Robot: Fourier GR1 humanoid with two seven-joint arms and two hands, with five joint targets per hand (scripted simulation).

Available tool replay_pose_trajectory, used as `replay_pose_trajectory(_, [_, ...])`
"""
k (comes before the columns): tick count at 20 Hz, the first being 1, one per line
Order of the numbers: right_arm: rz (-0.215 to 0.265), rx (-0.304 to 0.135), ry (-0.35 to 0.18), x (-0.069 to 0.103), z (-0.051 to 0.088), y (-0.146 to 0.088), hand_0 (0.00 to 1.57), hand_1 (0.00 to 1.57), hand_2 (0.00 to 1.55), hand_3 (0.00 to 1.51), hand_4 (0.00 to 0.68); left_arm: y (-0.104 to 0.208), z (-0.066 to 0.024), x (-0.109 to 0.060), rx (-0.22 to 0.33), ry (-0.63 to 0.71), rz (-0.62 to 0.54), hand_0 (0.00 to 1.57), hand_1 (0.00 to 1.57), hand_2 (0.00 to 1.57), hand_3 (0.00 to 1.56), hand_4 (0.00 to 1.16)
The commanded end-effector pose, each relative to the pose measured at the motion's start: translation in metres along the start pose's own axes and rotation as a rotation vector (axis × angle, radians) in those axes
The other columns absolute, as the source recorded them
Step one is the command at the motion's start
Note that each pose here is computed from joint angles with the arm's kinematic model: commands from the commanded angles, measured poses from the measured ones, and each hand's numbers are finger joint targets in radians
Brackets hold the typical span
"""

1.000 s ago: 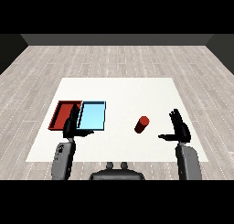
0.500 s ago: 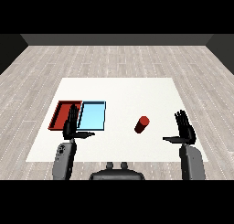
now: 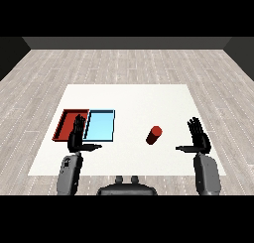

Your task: Pick the red can and put it in the red box

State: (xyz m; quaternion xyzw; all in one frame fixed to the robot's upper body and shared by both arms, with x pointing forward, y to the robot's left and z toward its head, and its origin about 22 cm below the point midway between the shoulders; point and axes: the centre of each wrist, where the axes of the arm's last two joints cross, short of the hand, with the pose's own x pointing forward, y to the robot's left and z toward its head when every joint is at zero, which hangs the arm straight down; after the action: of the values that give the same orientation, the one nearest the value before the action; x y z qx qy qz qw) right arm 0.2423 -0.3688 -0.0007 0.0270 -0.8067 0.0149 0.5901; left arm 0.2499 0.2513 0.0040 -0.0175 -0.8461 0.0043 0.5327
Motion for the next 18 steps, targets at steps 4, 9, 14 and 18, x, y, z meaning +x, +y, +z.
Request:
replay_pose_trajectory(4, [-0.042,0.005,0.044,-0.007,-0.026,0.045,0.00,0.00,0.00,0.00,0.000,-0.004,-0.0078,0.009,0.002,-0.015,0.017,0.00,0.00,0.00,0.00,0.00])
replay_pose_trajectory(9, [-0.067,0.039,0.103,-0.027,-0.030,0.057,0.00,0.00,0.00,0.00,0.000,-0.016,-0.0049,0.012,0.019,-0.007,0.008,0.00,0.00,0.00,0.00,0.00])
replay_pose_trajectory(14, [-0.101,0.045,0.117,-0.046,-0.025,0.034,0.00,0.00,0.00,0.00,0.000,0.000,0.0066,0.023,0.016,-0.023,0.027,0.00,0.00,0.00,0.00,0.00])
replay_pose_trajectory(18, [-0.127,0.064,0.139,-0.050,-0.014,0.062,0.00,0.00,0.00,0.00,0.000,0.002,0.0073,0.007,0.016,-0.024,0.028,0.00,0.00,0.00,0.00,0.00])
